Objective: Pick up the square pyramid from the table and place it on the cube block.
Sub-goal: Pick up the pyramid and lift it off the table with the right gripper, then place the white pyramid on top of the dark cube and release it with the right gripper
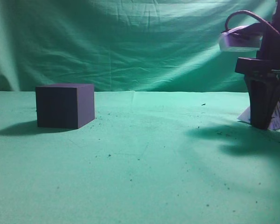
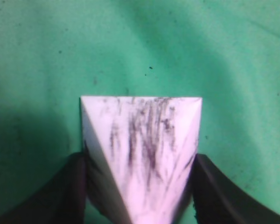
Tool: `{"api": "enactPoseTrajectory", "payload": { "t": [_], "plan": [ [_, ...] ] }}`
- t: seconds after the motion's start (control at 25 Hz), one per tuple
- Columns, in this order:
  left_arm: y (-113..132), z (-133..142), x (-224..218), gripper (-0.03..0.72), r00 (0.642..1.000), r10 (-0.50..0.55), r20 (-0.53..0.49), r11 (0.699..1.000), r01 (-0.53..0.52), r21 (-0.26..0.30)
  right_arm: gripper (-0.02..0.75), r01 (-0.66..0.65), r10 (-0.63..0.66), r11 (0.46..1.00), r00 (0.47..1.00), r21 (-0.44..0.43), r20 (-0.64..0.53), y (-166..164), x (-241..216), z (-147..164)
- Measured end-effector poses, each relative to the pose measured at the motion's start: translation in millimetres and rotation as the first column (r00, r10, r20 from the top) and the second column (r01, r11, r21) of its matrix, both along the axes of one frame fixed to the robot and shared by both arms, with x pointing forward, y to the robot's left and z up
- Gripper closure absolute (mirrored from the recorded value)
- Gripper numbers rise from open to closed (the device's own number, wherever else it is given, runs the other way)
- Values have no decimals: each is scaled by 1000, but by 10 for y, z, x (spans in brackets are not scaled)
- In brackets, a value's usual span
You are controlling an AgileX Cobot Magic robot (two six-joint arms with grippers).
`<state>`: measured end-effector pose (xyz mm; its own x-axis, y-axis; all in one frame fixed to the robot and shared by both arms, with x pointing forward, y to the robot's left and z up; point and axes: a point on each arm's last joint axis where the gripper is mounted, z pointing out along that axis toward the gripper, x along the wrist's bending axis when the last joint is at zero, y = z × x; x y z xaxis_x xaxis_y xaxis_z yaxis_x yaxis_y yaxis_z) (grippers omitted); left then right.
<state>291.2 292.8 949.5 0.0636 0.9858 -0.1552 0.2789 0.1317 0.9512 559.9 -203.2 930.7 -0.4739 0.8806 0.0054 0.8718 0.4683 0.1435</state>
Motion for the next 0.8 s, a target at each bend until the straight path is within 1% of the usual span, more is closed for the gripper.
{"api": "enactPoseTrajectory", "payload": {
  "t": [0.16, 0.24, 0.32, 0.44, 0.52, 0.64, 0.68, 0.8],
  "plan": [
    [1, 1, 0, 688, 1000, 0, 2, 1000, 0, 1, 309, 3, -3, 1000, 1000, -18, -31, 5, 47, 53],
    [1, 1, 0, 688, 1000, 0, 2, 1000, 0, 1, 309, -5, 4, 1000, 999, -29, -39, 14, 103, 152],
    [1, 1, 0, 688, 1000, 0, 2, 1000, 0, 1, 309, -9, 9, 1000, 1000, -25, -18, 35, 180, 353],
    [1, 1, 0, 688, 1000, 1, 2, 1000, -1, 2, 309, -29, 29, 1000, 998, -4, 56, 153, 277, 797],
    [1, 1, 0, 688, 1000, 1, 2, 1000, -1, 2, 309, -60, 58, 998, 992, 16, 114, 326, 289, 1123],
    [1, 1, 0, 688, 1000, 1, 2, 1000, -1, 2, 309, -166, 157, 985, 972, 41, 176, 780, 168, 1466],
    [1, 1, 0, 688, 1000, 1, 2, 1000, -1, 2, 309, -199, 184, 979, 962, 55, 201, 931, 112, 1552],
    [1, 1, 0, 688, 1000, 1, 2, 1000, -1, 3, 309, -324, 296, 942, 924, 84, 243, 1458, -137, 1682]
  ]
}}
